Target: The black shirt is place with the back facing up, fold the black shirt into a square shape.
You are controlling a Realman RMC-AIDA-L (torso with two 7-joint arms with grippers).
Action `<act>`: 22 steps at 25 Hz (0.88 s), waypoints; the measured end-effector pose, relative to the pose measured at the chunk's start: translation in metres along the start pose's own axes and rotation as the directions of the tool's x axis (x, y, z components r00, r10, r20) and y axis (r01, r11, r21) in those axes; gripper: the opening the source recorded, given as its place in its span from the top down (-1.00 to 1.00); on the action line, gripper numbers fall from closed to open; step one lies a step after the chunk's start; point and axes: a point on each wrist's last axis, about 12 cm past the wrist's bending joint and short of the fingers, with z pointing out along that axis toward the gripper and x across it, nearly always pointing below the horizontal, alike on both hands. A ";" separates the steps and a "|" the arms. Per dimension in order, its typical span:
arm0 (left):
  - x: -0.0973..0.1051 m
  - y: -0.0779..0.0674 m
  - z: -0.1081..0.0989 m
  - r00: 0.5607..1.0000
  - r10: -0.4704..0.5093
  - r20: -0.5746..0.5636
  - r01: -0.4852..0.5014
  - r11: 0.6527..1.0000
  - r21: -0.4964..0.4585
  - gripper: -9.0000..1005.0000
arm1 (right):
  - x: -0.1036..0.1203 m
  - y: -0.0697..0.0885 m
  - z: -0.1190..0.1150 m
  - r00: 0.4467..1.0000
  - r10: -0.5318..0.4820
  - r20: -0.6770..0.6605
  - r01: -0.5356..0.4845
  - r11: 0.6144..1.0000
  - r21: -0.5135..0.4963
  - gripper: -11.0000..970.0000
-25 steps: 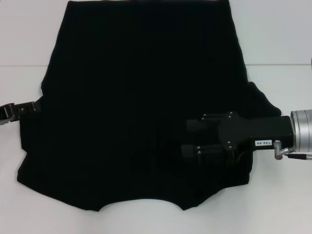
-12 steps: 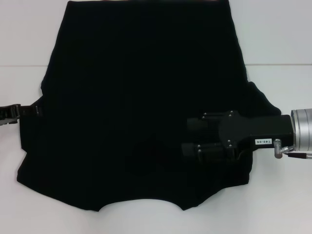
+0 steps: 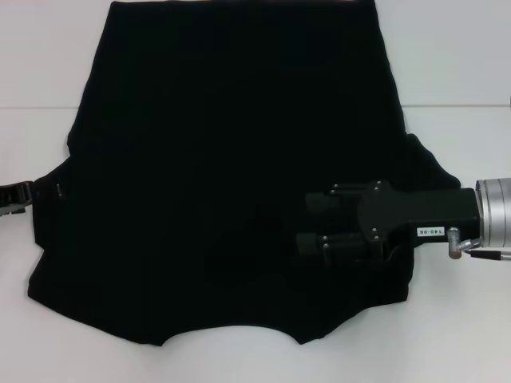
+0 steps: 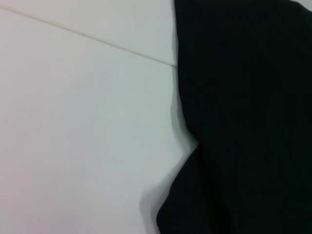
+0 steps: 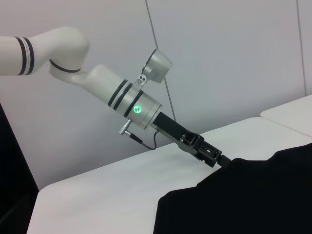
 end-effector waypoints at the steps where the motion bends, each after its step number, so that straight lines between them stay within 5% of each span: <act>1: 0.001 0.000 0.000 1.000 -0.001 0.000 0.001 1.000 -0.001 -0.75 | 0.000 0.000 0.000 1.000 0.000 0.000 0.000 1.000 0.000 -0.63; 16: 0.005 -0.001 0.004 1.000 -0.001 -0.012 0.001 1.000 -0.005 -0.74 | -0.001 0.000 0.000 1.000 -0.003 0.000 0.003 1.000 0.000 -0.63; 22: 0.005 -0.001 0.004 1.000 0.003 -0.010 -0.003 1.000 -0.006 -0.43 | -0.001 0.000 0.000 1.000 -0.003 0.001 0.003 1.000 0.000 -0.63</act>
